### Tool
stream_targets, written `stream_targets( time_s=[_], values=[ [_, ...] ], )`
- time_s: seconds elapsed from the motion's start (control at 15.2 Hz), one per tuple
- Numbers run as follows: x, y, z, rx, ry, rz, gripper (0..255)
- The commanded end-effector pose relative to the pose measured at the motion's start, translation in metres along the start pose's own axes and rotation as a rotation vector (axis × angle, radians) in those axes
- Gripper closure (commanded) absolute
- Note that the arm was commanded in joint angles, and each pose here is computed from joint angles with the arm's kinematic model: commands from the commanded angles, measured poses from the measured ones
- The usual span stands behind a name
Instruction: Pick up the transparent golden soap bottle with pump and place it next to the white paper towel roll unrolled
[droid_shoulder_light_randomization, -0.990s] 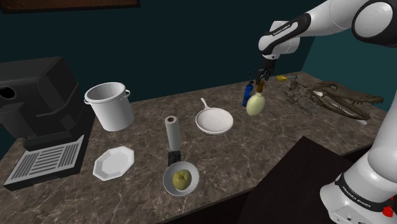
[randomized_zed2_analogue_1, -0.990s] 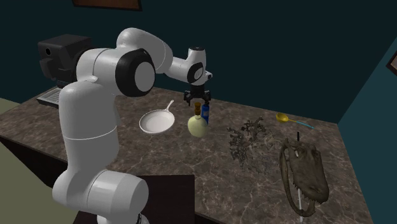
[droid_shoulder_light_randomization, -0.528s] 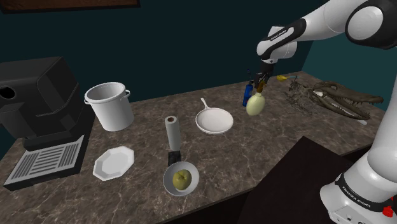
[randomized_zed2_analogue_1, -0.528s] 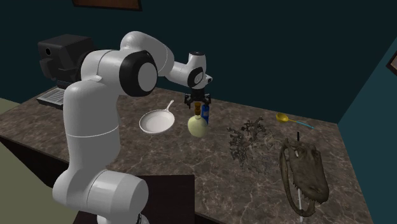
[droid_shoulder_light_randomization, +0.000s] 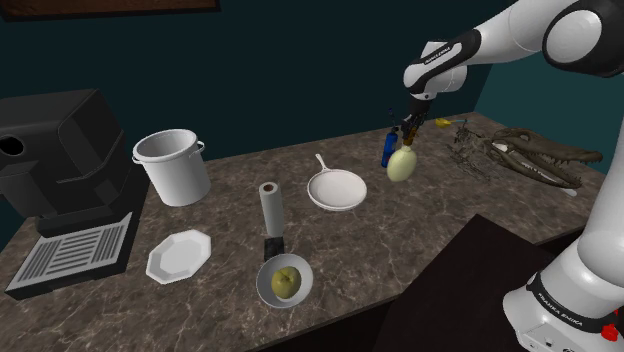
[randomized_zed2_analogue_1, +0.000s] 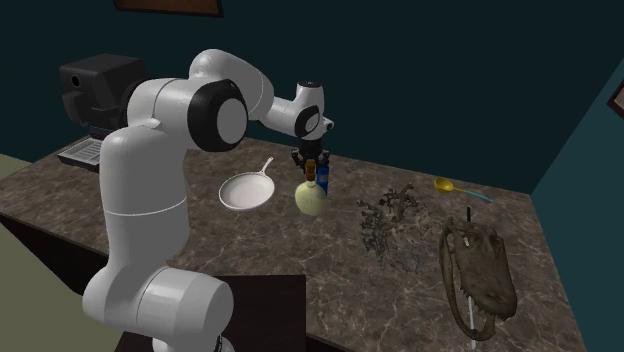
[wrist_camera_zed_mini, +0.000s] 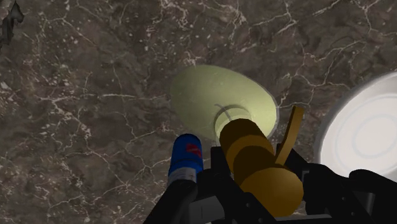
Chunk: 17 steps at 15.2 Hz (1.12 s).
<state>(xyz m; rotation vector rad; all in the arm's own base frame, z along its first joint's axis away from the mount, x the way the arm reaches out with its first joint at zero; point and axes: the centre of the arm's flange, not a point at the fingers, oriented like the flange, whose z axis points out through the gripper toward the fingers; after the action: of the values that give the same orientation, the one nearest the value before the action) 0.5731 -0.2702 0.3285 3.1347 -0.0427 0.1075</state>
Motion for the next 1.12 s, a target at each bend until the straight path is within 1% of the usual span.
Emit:
stream_targets(
  time_s=[0.0, 0.33, 1.06],
  values=[
    [0.0, 0.0, 0.0, 0.0, 0.0, 0.0, 255],
    [0.0, 0.0, 0.0, 0.0, 0.0, 0.0, 255],
    [0.004, 0.0, -0.058, 0.0, 0.0, 0.0, 255]
  ],
)
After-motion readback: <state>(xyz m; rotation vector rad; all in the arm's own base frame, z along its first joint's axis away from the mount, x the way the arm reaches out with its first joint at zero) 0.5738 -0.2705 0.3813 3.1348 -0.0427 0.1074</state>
